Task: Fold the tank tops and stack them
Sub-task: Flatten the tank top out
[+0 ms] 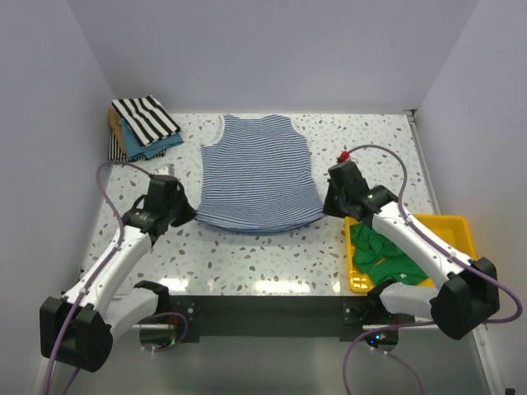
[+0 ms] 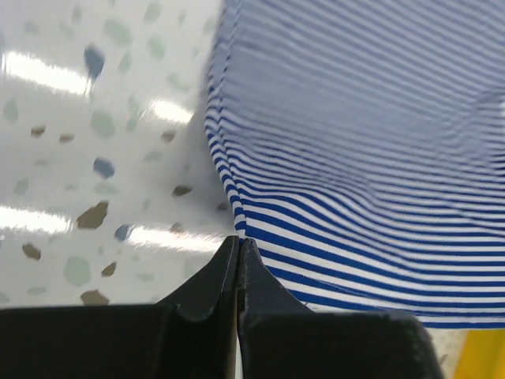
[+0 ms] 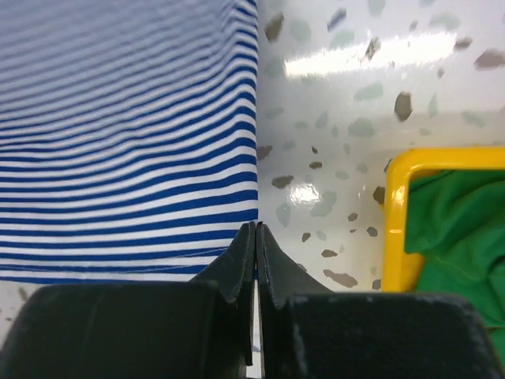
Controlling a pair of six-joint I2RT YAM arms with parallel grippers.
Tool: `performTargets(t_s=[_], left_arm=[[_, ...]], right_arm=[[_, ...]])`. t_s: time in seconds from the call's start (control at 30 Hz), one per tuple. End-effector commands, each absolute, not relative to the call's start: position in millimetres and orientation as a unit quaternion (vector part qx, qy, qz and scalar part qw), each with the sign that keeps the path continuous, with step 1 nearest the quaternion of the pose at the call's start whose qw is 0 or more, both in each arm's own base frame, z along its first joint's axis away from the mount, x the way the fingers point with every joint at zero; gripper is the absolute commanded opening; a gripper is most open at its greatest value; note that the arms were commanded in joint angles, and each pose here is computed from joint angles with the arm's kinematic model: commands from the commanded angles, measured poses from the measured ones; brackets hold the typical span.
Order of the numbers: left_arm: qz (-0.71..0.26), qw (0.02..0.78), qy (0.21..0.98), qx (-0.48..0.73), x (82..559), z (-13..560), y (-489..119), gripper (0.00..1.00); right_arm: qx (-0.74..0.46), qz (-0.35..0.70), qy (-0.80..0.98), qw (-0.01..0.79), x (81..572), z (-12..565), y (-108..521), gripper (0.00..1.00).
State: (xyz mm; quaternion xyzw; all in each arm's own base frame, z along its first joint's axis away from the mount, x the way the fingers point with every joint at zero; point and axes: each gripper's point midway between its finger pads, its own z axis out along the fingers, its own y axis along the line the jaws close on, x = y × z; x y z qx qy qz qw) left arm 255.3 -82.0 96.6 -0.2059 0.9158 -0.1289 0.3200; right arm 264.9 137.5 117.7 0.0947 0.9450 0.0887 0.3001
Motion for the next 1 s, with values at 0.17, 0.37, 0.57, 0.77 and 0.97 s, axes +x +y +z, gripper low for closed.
performTargets(t_s=[0.17, 0.37, 0.57, 0.77, 0.97], left_arm=[[-0.257, 0.525, 0.79, -0.183, 281, 327, -96, 0.0], [-0.33, 0.634, 0.679, -0.166, 258, 470, -93, 0.0], [-0.366, 0.692, 0.602, -0.158, 235, 554, -86, 0.0], [-0.359, 0.699, 0.592, -0.178, 258, 564, -84, 0.0], [-0.35, 0.669, 0.631, -0.177, 341, 521, -109, 0.0]], right_arm=[[0.086, 0.05, 0.881, 0.463, 284, 302, 100, 0.0], [0.082, 0.121, 0.78, 0.608, 266, 469, 86, 0.0], [0.068, 0.18, 0.689, 0.699, 240, 577, 79, 0.0], [0.047, 0.182, 0.688, 0.701, 274, 578, 102, 0.01], [0.023, 0.167, 0.732, 0.66, 356, 526, 148, 0.0]])
